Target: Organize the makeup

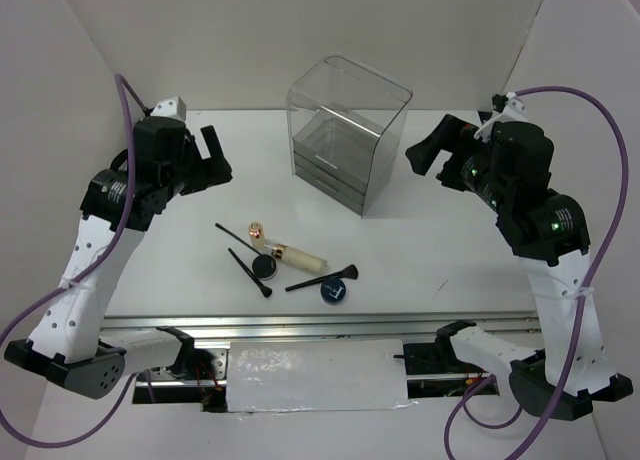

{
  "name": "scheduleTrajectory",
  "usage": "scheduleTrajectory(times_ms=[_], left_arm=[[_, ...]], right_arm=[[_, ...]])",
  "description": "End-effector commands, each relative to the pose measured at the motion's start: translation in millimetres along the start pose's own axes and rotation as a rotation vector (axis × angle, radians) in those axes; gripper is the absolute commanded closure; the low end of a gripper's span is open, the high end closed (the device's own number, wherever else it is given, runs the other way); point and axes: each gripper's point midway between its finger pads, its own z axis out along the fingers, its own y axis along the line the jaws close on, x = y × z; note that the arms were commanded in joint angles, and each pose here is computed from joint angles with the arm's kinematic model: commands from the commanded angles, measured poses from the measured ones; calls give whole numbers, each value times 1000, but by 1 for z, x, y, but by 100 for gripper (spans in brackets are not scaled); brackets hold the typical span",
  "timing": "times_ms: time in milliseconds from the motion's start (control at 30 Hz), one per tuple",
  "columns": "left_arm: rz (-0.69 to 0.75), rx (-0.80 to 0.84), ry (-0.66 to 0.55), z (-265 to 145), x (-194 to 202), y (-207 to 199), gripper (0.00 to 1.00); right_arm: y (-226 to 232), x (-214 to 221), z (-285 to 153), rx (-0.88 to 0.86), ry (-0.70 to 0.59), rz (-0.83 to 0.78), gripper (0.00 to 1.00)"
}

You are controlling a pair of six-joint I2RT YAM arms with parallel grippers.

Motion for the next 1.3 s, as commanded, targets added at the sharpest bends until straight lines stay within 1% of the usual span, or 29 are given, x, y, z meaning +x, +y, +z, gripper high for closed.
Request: scheduleTrajectory(times_ms=[0,100,200,233,267,300,333,367,400,433,467,500,533,600,633,700,733,800,833,900,933,1000,1033,1267], left_arm=[[-33,62,-21,-7,-14,-15,1],[-66,126,-10,-7,-16,-30,1],[-143,198,26,6,-13,-51,1],[-193,236,77,15,-4,-63,1],[-217,271,92,21,-3,-72,0],[-247,346,62,26,-13,-89,1],[-291,378,98,38,-2,-97,0],[-310,454,138,43,4,-112,1],[-355,545,90,46,-11,-130,1],[-375,572,113,58,0,-135,1],[-388,637,139,64,6,-146,1],[-431,677,136,68,4,-153,0],[-445,736,100,80,1,-162,1],[-494,789,106,93,5,-170,1],[-504,836,76,102,0,-178,1],[-535,879,77,111,3,-185,4],[-538,911,52,119,0,-190,5],[-552,928,43,129,3,-196,7],[-554,931,43,143,8,-199,9],[-583,921,66,157,14,-202,9],[-598,901,86,173,23,-201,10],[-620,915,75,180,26,-203,13],[-629,896,82,192,33,-201,14],[-655,874,107,219,44,-203,12]], right_arm=[[7,-18,-4,-28,-73,-3,0],[12,-17,-4,-61,-76,0,0],[20,-17,-5,-114,-89,4,0],[27,-20,-8,-157,-102,2,0],[33,-18,-9,-192,-98,-3,0],[34,-13,-7,-207,-88,-8,0],[36,-13,-12,-231,-101,-8,0],[43,-18,-14,-272,-128,-10,0],[42,-11,-10,-280,-120,-10,0],[44,-12,-17,-305,-141,-10,0],[47,-16,-18,-324,-168,-6,0],[45,-12,-15,-320,-164,8,0],[44,-12,-14,-315,-163,15,0],[39,-10,-7,-279,-146,36,0],[37,-8,-6,-271,-137,43,0],[36,-5,-4,-265,-131,57,0],[37,-6,-6,-272,-137,61,0],[38,-4,-7,-281,-132,66,0],[39,-3,-9,-291,-128,57,0],[41,-2,-10,-300,-123,52,0],[42,-2,-12,-306,-124,50,0],[42,-3,-14,-308,-129,47,0],[42,-3,-15,-310,-129,45,0],[44,-2,-20,-322,-135,26,0]])
